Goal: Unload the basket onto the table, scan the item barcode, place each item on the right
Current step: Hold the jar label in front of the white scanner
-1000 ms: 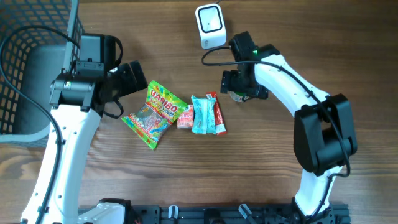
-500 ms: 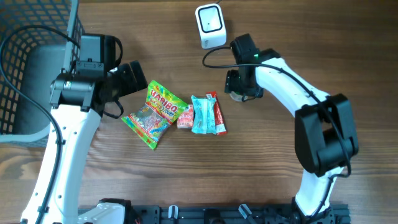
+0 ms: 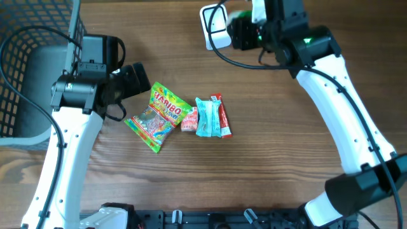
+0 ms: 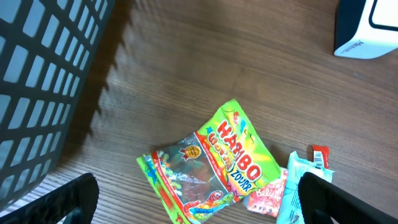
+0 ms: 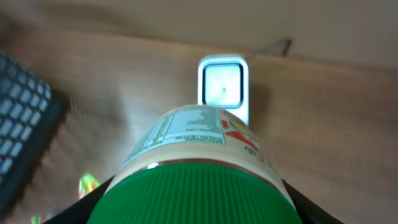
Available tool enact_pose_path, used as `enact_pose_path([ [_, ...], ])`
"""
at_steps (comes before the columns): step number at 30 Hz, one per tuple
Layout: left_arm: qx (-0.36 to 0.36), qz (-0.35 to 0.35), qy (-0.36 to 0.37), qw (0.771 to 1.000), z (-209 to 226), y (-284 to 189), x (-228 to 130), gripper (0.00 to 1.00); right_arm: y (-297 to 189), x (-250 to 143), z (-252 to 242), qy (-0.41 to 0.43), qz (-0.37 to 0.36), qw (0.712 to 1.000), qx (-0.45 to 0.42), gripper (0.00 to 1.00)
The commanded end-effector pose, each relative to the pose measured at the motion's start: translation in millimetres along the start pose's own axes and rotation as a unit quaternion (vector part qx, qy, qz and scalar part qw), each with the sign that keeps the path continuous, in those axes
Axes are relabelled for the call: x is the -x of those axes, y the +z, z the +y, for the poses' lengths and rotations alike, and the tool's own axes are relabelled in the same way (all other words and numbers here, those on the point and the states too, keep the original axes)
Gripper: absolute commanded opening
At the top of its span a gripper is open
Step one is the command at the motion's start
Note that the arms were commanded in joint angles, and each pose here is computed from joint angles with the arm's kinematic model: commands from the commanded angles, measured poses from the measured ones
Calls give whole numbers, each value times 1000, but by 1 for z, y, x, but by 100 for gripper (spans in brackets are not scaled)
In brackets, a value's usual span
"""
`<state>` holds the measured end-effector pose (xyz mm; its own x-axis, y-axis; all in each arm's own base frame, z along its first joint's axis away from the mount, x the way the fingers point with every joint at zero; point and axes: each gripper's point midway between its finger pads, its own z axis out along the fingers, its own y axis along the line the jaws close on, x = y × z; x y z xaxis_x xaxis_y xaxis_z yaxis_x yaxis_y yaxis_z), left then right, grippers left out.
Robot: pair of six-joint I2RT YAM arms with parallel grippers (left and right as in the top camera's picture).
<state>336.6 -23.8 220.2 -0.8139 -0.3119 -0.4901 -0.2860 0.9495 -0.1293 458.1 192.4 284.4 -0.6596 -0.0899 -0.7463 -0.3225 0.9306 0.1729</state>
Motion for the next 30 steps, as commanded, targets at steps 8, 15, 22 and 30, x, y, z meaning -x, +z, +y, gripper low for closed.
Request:
enact_pose_path([
  [8,-2,4,5,1000,-2,2,-2,100,173,4,-13,-18,-84,996,19,56],
  [15,-2,4,5,1000,-2,2,-2,100,188,49,-14,53,-213,975,37,56],
  [22,-2,4,5,1000,-2,2,-2,100,222,36,-24,54,-241,968,30,54],
  [30,-2,4,5,1000,-2,2,-2,100,238,23,-34,81,-239,967,21,43],
])
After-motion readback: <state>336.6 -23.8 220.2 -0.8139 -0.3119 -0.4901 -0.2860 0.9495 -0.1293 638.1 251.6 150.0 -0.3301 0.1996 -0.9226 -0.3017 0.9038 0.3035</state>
